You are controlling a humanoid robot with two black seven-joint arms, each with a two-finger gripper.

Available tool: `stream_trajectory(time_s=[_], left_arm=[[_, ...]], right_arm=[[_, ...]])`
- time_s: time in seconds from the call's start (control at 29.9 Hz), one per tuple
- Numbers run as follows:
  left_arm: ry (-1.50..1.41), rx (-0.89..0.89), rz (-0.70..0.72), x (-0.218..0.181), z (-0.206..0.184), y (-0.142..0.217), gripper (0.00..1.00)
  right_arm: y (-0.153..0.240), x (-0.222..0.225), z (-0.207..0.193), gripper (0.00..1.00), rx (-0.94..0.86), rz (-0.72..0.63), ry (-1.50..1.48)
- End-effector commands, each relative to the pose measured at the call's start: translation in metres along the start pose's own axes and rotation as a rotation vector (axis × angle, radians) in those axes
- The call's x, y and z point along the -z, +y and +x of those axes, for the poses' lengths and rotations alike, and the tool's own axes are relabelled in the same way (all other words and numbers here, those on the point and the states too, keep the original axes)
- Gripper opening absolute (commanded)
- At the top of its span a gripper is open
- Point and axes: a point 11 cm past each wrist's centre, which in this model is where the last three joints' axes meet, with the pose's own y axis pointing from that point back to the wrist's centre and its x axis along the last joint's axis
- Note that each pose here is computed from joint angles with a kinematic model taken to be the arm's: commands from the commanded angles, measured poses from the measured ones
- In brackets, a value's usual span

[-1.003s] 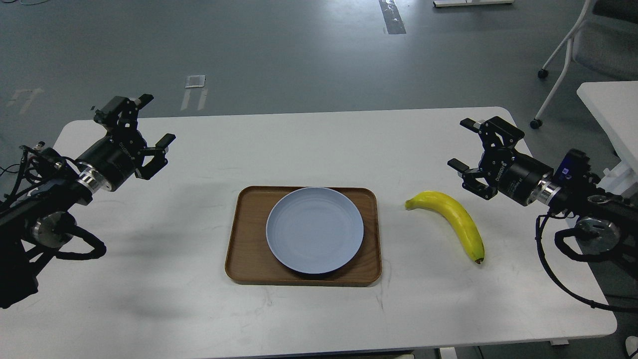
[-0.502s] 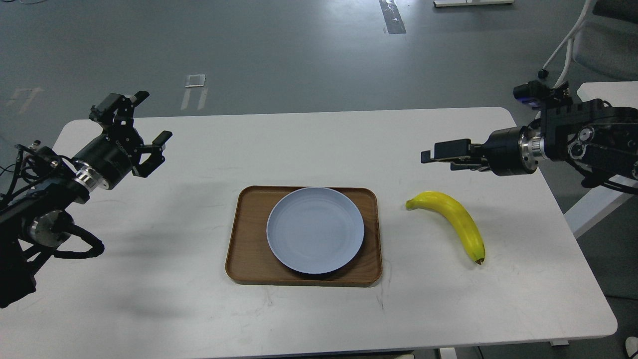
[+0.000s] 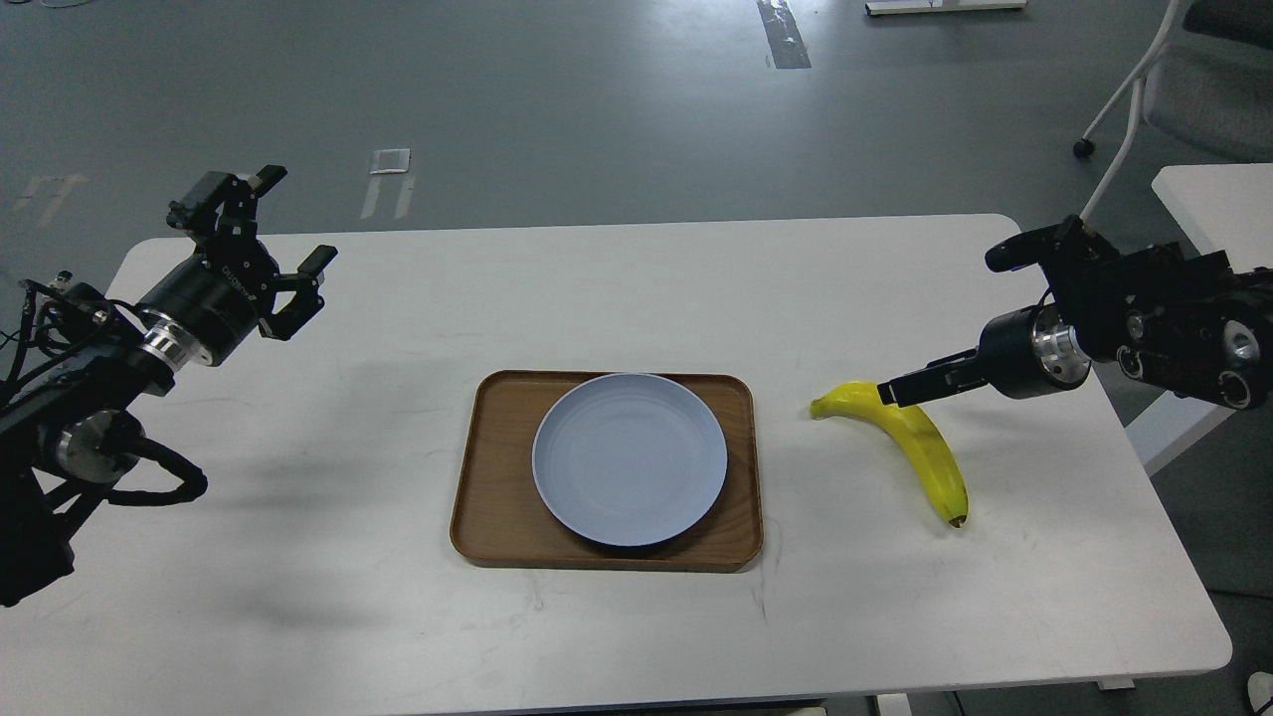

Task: Place banana on plate with both arms
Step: 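Move the right gripper over the yellow banana and lower onto it, then grasp the banana with the right gripper and lift it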

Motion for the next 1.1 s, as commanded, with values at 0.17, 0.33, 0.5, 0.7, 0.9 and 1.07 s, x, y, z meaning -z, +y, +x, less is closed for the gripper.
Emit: stream_trajectory(time_s=[0.17,0.33,0.5,0.7,0.9,1.07], left_arm=[[0.008,-0.003,-0.013,-0.002,0.000,-0.002,0.98],[0.008,-0.003,-0.014,-0.003,0.000,-0.002,0.98],[0.010,-0.004,-0.017,-0.003,0.000,-0.002,0.98],[0.008,-0.006,-0.012,-0.002,0.001,0.000,0.98],[0.006,-0.008,-0.016,-0.004,0.002,0.000,0.98],[0.004,-0.010,-0.016,-0.005,0.003,0.000,0.98]], right_arm=[[-0.021,0.006,-0.010,0.99,0.035,-0.002,0.040],[-0.029,0.007,-0.022,0.93,0.058,0.005,0.033],[-0.030,0.007,-0.024,0.70,0.063,0.003,0.033],[-0.029,0.006,-0.026,0.21,0.066,0.004,0.030],[-0.020,0.003,-0.017,0.13,0.057,-0.012,0.041],[0.000,0.013,0.016,0.13,-0.003,-0.001,0.072]])
